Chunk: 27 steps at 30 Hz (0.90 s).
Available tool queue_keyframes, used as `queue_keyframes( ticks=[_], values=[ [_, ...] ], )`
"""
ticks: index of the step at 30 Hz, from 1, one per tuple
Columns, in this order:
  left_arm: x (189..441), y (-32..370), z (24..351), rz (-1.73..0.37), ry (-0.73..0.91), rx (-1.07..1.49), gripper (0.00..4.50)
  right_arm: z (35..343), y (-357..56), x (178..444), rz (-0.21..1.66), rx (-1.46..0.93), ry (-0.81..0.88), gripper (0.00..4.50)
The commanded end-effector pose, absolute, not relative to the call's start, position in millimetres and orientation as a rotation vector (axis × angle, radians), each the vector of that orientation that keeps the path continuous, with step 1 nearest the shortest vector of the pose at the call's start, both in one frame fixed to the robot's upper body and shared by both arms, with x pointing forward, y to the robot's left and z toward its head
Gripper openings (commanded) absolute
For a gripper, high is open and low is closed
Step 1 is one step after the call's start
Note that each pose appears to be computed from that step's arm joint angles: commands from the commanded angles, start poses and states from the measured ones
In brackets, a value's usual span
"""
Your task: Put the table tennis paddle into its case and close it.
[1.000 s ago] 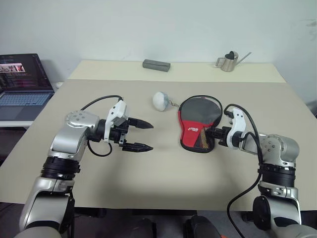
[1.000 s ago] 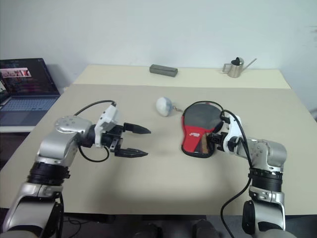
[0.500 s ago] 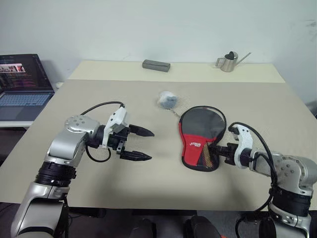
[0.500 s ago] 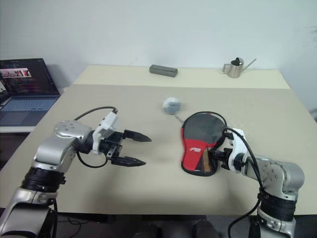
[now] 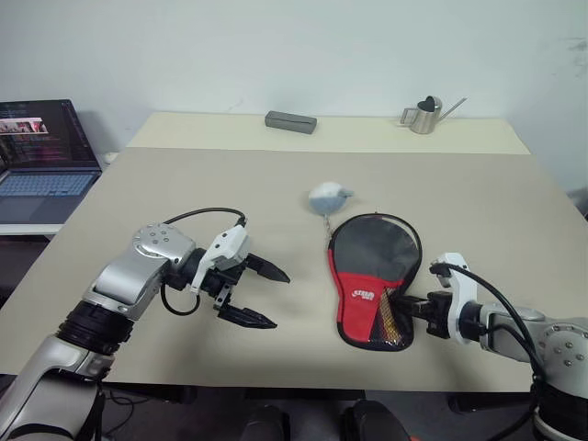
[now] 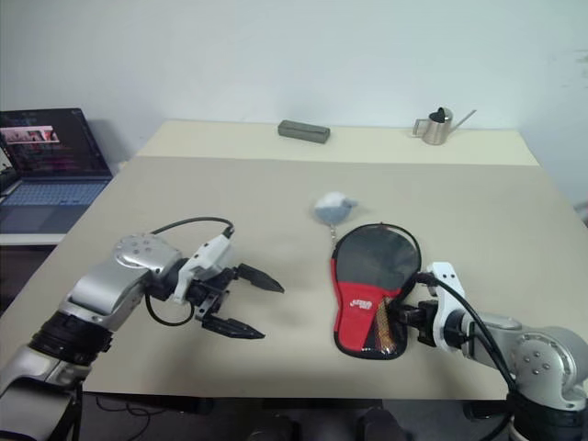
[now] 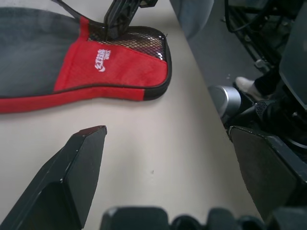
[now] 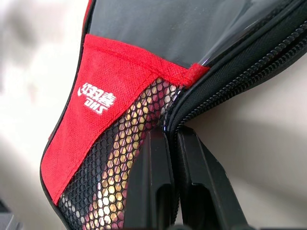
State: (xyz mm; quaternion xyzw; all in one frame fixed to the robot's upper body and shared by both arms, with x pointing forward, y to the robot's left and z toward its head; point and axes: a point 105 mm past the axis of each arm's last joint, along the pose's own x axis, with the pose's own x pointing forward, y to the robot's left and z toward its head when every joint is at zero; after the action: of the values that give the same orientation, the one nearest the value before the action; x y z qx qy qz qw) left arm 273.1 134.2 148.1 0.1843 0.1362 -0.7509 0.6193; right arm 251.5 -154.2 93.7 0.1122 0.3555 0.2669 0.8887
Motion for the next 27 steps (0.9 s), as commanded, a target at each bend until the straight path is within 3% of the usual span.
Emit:
queue_keyframes(
  ticks=[1, 16, 27],
  values=[
    [262, 132, 159, -1.827, 0.283, 0.454, 4.5, 85, -145, 231, 0.622, 0.232, 0.81, 0.05],
    [252, 121, 160, -1.915, 0.282, 0.444, 4.5, 85, -134, 206, 0.643, 0.283, 0.82, 0.05],
    [254, 120, 160, -1.911, 0.28, 0.438, 4.5, 91, -135, 202, 0.576, 0.322, 0.862, 0.05]
  ],
)
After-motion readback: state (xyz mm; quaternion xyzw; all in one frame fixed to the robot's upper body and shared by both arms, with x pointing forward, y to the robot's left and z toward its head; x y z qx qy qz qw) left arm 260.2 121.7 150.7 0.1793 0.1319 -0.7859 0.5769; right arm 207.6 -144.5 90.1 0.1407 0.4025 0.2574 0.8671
